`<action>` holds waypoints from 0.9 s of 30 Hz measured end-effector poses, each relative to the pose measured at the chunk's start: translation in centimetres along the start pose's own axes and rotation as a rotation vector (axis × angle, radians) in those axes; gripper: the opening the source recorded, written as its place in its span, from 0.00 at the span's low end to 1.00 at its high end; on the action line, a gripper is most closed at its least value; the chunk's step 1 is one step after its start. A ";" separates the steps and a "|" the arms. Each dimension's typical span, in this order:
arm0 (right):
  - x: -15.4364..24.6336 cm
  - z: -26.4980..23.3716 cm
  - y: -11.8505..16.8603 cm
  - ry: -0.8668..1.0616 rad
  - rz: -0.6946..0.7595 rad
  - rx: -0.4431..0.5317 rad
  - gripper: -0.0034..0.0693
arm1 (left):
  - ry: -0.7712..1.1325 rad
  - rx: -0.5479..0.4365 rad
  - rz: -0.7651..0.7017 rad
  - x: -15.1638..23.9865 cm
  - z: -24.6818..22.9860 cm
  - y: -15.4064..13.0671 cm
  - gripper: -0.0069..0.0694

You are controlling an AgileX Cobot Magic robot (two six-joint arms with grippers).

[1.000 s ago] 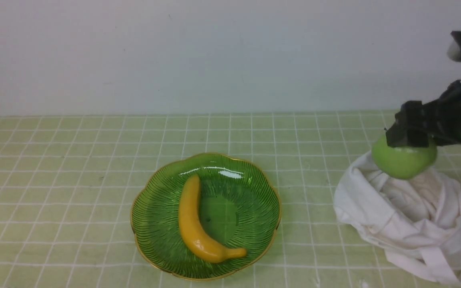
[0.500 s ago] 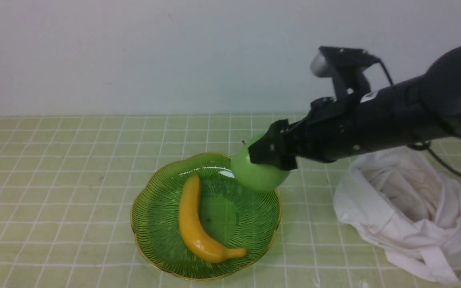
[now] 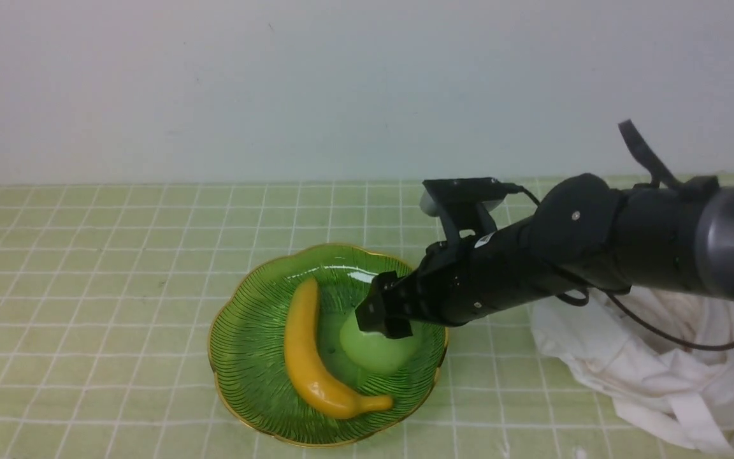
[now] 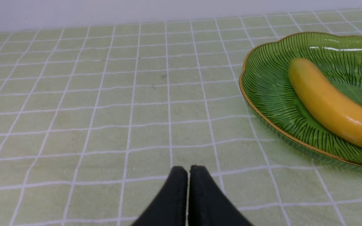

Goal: Take the fruit out of the bag on the green coffee tablecloth and place them on the plate.

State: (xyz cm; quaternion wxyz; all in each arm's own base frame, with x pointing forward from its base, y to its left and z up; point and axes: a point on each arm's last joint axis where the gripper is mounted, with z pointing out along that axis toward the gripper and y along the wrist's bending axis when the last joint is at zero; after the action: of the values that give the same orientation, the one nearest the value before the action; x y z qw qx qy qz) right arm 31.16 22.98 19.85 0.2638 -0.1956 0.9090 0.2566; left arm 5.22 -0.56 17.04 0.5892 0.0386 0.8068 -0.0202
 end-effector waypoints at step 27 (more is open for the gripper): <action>-1.6 -27.1 3.1 -0.514 -0.149 0.069 0.04 | 0.000 0.000 0.000 0.0 0.0 0.0 0.08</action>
State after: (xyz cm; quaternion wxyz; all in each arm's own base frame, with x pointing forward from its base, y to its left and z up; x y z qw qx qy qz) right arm 20.62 10.32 41.68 0.5107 -0.1812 0.8034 0.2467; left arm 5.22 -0.56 17.04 0.5892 0.0386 0.8068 -0.0202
